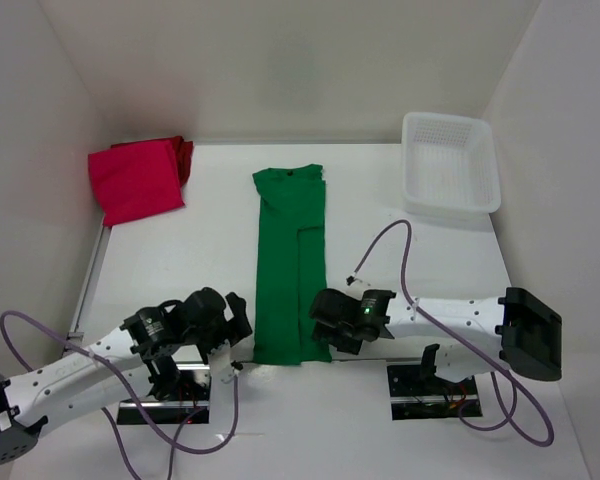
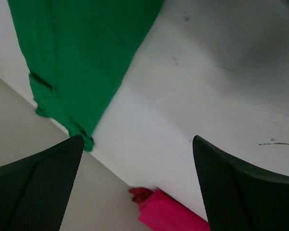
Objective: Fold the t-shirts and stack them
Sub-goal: Rotate the tshirt 90 degrees, then grab the bottom of the folded rectangular tshirt with both arms
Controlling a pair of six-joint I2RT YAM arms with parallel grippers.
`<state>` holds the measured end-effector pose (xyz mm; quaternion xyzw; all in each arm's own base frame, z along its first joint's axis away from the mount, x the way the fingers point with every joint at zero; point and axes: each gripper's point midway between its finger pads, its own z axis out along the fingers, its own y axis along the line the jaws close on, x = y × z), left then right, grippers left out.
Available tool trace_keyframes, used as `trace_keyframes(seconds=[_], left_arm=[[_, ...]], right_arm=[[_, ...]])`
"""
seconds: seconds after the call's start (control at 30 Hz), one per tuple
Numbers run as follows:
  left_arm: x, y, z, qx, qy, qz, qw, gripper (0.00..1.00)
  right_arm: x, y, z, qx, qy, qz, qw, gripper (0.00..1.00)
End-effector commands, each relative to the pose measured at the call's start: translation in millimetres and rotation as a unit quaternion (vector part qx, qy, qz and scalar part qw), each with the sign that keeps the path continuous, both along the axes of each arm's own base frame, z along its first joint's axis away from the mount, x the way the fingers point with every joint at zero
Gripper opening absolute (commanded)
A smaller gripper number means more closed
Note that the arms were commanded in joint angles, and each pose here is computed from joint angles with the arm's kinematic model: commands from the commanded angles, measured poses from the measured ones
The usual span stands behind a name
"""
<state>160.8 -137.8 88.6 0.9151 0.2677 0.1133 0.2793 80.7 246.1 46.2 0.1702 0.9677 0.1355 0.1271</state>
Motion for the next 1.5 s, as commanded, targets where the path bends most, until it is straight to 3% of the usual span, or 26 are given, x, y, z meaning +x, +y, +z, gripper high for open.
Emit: trace_keyframes(seconds=[0.0,0.13,0.27,0.4,0.5,0.63,0.7,0.9,1.0,1.1,1.37,1.4,1.43,1.47], left_arm=[[-3,-37,2,-0.001,-0.031,-0.138,0.990,1.00],[-19,-67,-5,-0.001,0.030,-0.178,0.984,1.00],[-35,-91,-22,0.027,0.134,-0.162,0.977,1.00],[-47,-76,-48,0.071,0.123,-0.199,0.970,1.00],[-55,-71,-54,0.070,0.133,-0.207,0.967,0.98],[-71,-78,-60,0.067,0.160,-0.224,0.959,0.80],[-74,-81,-62,0.070,0.171,-0.226,0.956,0.76],[-103,-74,-69,0.078,0.228,-0.248,0.938,0.74],[-98,-89,-65,0.040,0.222,-0.228,0.947,0.74],[-97,-88,-73,0.053,0.223,-0.230,0.946,0.70],[-94,-75,-93,0.077,0.211,-0.228,0.947,0.43],[-91,-78,-92,0.075,0.204,-0.227,0.949,0.36],[-91,-76,-92,0.073,0.211,-0.213,0.951,0.10],[-91,-82,-89,0.062,0.214,-0.208,0.952,0.08]], right_arm=[[30,15,13,0.032,-0.036,-0.004,0.999,0.69],[34,12,8,0.037,-0.024,0.006,0.999,0.69],[35,6,8,0.035,-0.019,0.023,0.999,0.69],[26,-1,1,0.026,0.004,0.042,0.999,0.69],[19,-2,-2,0.032,0.016,0.052,0.998,0.69],[17,-2,-4,0.038,0.016,0.058,0.997,0.69],[17,-3,-6,0.041,0.019,0.055,0.997,0.69],[12,-1,-10,0.052,0.027,0.065,0.996,0.69],[11,1,-11,0.058,0.028,0.067,0.996,0.69],[6,-1,-14,0.057,0.036,0.082,0.994,0.69],[-8,-6,-17,0.071,0.058,0.093,0.991,0.67],[-7,-5,-15,0.075,0.056,0.093,0.991,0.67],[-12,-9,-19,0.069,0.066,0.094,0.991,0.66],[-14,-13,-20,0.065,0.069,0.094,0.991,0.66]])
